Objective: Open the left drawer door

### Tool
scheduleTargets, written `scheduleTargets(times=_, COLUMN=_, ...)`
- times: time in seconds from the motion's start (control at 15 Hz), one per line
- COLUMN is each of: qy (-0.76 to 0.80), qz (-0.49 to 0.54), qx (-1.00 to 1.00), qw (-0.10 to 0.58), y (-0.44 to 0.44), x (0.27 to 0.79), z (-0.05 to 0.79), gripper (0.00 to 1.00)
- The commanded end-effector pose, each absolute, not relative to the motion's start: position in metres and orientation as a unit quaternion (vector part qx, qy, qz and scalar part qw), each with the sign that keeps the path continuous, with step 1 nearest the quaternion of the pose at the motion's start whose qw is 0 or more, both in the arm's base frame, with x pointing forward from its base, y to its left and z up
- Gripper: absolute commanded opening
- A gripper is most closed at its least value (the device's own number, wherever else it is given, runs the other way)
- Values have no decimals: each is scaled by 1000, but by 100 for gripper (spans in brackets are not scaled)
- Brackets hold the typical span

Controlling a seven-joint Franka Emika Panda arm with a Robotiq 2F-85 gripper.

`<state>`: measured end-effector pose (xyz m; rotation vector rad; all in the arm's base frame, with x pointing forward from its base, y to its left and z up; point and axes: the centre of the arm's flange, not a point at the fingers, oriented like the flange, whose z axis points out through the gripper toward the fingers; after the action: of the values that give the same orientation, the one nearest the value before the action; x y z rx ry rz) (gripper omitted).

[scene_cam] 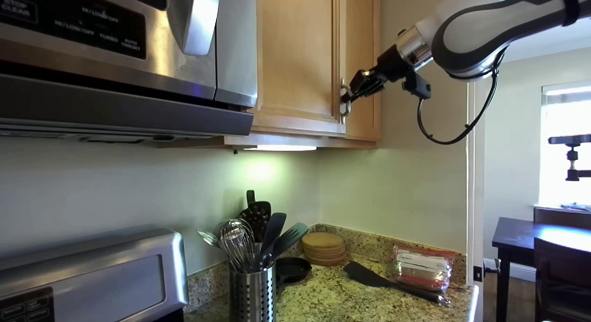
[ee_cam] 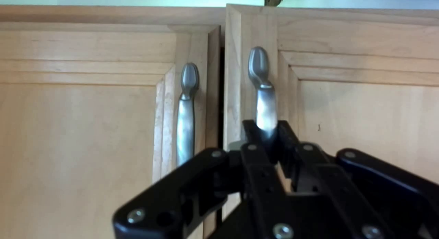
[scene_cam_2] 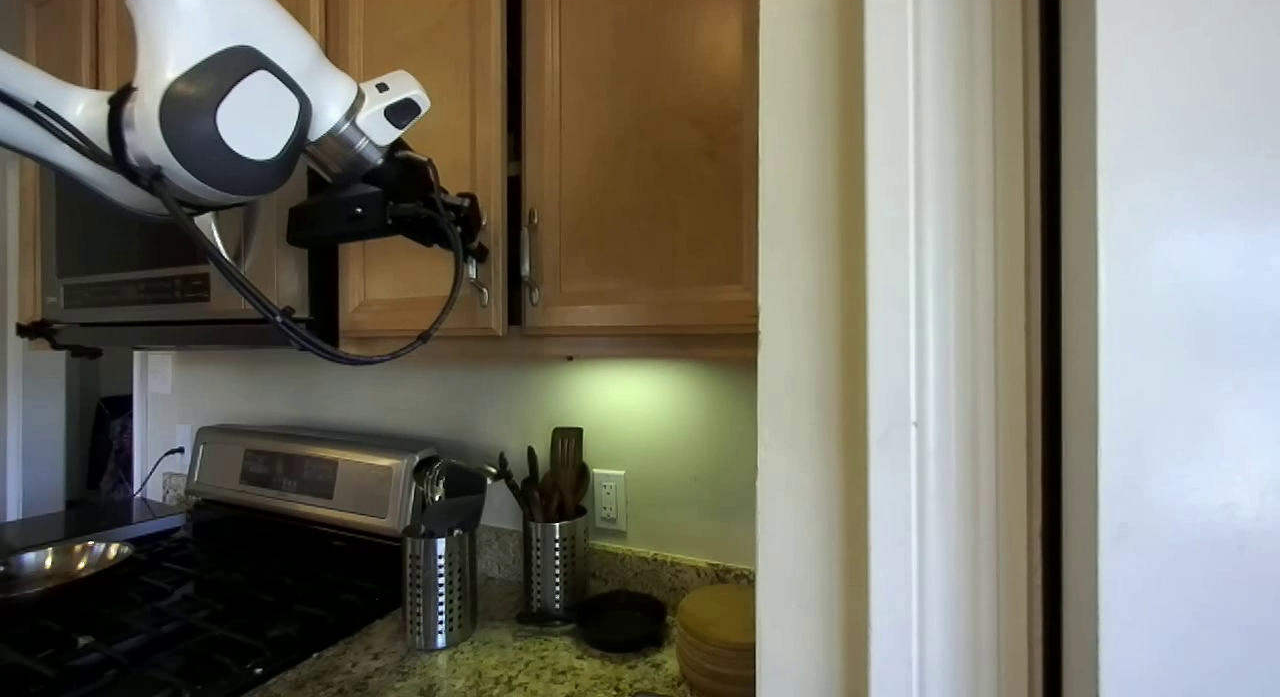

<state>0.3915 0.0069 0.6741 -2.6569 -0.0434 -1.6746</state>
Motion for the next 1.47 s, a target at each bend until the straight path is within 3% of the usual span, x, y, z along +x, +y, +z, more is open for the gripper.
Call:
scheduleTargets(times=0.0, qy=-19, qz=-509, qx=-861, qw=4, y=5, x=383, z=645, gripper=43)
scheduleTargets(times=0.4, qy=-22, qz=-419, qx=-908, qw=21, y=7, x=381, z=611, gripper=81)
scheduleTargets(times=0.47, qy=-21, qz=-404, qx=-915, qw=-3, y=37, x=338, z=653, gripper=86)
scheduleTargets(times=0.6, qy=-28, qz=-355, qx=-935, qw=-5, y=51, x=329, z=657, gripper=98)
scheduleTargets(times=1.0, qy=-13, qz=-342, qx=-939, qw=-40, y=88, x=289, z=715, gripper=100)
scheduleTargets(times=1.4, qy=14, qz=-370, qx=-928, qw=-43, y=105, x=296, z=747, gripper=100)
